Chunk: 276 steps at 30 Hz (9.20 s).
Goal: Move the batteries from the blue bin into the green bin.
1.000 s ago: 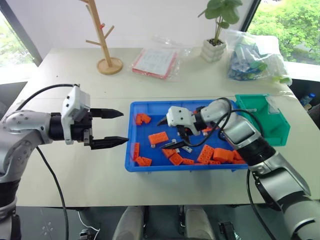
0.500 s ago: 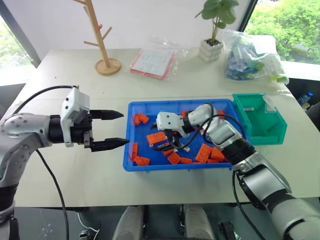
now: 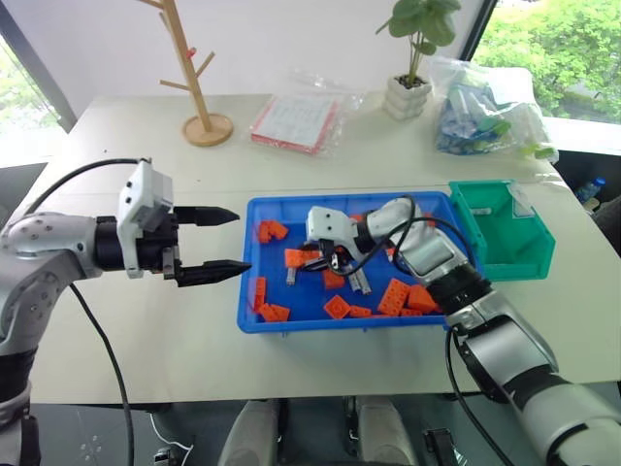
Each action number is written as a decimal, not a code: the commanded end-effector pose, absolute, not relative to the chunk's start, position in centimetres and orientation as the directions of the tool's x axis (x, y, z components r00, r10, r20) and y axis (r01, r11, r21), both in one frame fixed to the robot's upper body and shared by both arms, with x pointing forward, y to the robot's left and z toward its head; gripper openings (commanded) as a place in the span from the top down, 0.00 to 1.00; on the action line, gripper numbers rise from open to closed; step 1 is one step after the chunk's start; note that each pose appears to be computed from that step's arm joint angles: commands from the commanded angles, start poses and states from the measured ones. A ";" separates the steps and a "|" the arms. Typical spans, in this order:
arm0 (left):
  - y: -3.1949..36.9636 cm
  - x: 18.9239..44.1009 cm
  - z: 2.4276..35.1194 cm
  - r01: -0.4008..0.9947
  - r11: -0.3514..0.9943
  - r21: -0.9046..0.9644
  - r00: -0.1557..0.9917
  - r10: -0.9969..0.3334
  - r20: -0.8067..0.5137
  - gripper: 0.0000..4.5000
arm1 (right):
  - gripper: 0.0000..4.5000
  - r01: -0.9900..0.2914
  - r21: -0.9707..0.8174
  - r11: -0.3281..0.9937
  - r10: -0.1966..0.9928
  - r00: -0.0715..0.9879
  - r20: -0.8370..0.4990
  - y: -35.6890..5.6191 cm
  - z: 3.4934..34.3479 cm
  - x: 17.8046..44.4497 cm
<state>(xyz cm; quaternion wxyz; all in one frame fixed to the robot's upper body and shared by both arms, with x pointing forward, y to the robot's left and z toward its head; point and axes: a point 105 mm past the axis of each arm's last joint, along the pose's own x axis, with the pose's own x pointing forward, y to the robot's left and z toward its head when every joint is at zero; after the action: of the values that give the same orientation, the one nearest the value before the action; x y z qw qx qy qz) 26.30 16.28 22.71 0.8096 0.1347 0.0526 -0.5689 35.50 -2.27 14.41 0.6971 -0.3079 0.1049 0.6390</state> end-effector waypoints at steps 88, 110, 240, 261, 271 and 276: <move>16.6 27.3 24.2 0.929 0.302 0.213 0.348 -0.909 -0.228 0.00 | 0.01 -0.979 -0.174 0.105 0.898 0.169 -0.406 2.9 12.8 33.7; 18.3 26.7 23.6 0.920 0.325 0.221 0.378 -0.884 -0.274 0.00 | 0.31 -0.974 -0.212 0.081 0.904 0.162 -0.396 4.5 11.7 34.1; 14.2 29.0 23.5 0.945 0.234 0.229 0.274 -0.948 -0.163 0.00 | 0.98 -0.242 -0.402 0.883 0.061 0.908 -0.414 -32.4 21.3 32.2; 13.9 29.0 23.8 0.942 0.242 0.231 0.281 -0.947 -0.154 0.00 | 0.22 -0.589 -0.228 0.776 0.476 0.782 -0.402 -19.9 20.3 31.1; 13.9 28.7 23.9 0.945 0.236 0.228 0.275 -0.948 -0.160 0.00 | 0.22 -0.605 -0.071 0.793 0.495 0.708 -0.504 -17.9 14.8 29.9; 13.8 28.6 24.1 0.945 0.230 0.231 0.270 -0.949 -0.161 0.00 | 0.22 -0.604 -0.042 0.796 0.500 0.694 -0.519 -17.5 13.2 30.0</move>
<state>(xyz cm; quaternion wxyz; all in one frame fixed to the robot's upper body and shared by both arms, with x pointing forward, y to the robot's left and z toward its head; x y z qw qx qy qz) 29.07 13.79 22.84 0.7870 0.1288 0.0133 -0.6032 29.78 -17.52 12.70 0.9096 -0.0974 0.2653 0.3046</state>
